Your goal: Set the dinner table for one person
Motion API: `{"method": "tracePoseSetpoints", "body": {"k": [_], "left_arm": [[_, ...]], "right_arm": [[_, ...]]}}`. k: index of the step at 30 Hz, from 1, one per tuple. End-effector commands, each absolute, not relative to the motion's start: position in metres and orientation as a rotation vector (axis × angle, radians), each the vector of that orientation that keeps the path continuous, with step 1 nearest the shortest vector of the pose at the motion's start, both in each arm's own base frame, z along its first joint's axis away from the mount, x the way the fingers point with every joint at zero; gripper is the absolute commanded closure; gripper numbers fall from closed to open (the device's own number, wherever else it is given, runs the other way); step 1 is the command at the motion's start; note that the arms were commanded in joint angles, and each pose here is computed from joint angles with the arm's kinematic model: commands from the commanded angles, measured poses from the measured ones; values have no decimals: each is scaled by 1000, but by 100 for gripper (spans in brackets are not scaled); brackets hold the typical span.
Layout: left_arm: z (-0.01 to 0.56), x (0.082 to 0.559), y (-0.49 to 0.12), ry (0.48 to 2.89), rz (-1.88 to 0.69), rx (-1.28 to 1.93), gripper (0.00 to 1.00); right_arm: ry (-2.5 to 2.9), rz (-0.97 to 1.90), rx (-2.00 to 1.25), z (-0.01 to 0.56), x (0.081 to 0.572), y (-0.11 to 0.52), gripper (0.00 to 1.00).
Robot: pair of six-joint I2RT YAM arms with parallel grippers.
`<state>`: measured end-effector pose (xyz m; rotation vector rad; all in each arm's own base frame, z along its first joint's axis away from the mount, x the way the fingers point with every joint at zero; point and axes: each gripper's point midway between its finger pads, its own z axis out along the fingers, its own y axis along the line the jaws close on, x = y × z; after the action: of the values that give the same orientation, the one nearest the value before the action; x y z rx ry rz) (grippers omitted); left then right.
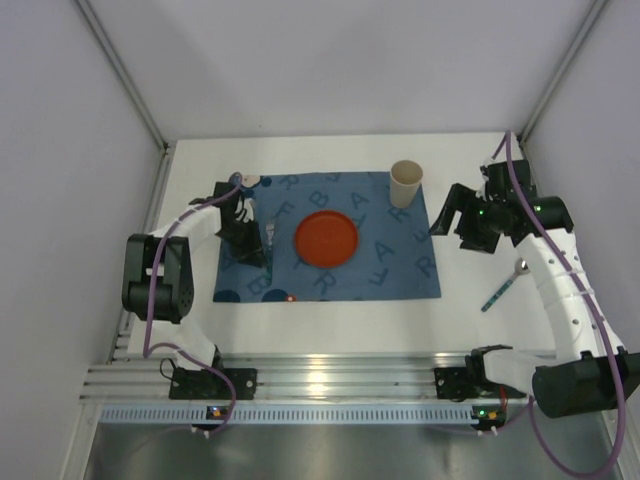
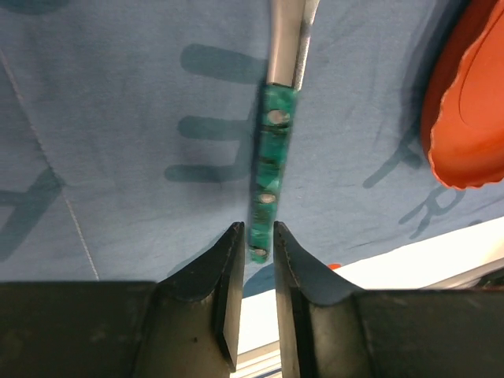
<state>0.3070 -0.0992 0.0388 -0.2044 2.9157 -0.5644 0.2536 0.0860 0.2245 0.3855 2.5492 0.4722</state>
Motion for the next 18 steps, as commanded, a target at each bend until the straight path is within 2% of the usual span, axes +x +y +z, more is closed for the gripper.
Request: {"method": "tracePoseSetpoints", "body": {"k": [1,10,18], "left_arm": [[46,317,-93,2895,-525,-212,73],[55,323,-89,2876,-503,-227,71],[106,340,-104,2699,-622,-224,70]], "right_arm": [[2510,470,346,231,259,88,19],[2517,463,349,229,260,87,19],[2537,438,350,221,260,85,18]]}}
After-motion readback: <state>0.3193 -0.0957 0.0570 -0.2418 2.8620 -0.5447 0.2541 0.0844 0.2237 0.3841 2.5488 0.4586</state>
